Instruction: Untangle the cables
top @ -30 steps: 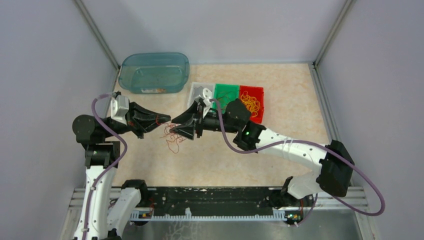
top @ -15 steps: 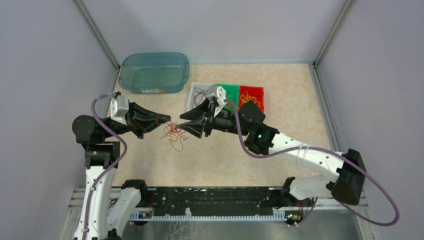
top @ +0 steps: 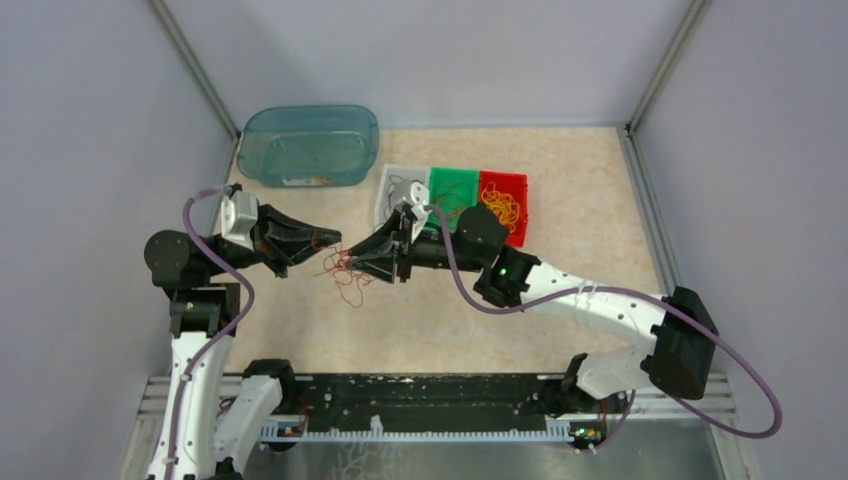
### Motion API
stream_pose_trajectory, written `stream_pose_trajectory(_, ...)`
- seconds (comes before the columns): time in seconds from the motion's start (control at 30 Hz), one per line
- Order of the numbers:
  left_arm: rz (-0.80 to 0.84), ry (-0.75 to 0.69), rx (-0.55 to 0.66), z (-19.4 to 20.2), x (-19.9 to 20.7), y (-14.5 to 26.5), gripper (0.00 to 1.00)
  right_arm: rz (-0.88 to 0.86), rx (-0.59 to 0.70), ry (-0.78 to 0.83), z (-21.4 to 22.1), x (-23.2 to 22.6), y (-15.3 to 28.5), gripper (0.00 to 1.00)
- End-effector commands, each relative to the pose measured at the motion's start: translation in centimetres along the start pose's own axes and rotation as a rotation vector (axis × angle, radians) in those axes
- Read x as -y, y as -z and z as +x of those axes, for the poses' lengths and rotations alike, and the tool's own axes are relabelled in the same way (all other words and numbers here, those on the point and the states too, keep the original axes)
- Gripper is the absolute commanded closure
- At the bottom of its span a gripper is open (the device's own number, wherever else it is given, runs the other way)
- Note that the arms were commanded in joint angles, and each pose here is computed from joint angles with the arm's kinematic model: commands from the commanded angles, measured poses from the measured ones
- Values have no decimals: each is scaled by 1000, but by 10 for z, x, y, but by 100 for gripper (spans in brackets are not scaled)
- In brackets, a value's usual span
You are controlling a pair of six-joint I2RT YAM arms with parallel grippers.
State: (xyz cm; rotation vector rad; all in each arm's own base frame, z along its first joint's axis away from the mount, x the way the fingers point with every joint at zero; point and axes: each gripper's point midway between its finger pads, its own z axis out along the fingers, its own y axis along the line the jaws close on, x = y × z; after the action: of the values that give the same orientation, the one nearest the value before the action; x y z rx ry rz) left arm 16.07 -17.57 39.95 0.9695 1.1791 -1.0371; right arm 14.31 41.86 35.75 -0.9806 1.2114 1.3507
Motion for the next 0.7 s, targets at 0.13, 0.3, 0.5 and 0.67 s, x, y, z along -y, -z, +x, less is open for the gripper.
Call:
stream_pose_trajectory(0.13,8,-27,2,-2,4,0,97,-82,105,43,-40,-19,-11,70)
stream_pose_trajectory(0.3,9,-42,-4,-1,6,1,97,-4,94,68,-43,-10,-2,71)
stream_pose_trajectory(0.5,10,-41,-4,-1,5,0,97,51,91,71,-44,-8,15,70)
stream_pose_trajectory(0.67,11,-42,-3,-1,6,1,97,55,102,67,-46,-9,18,70)
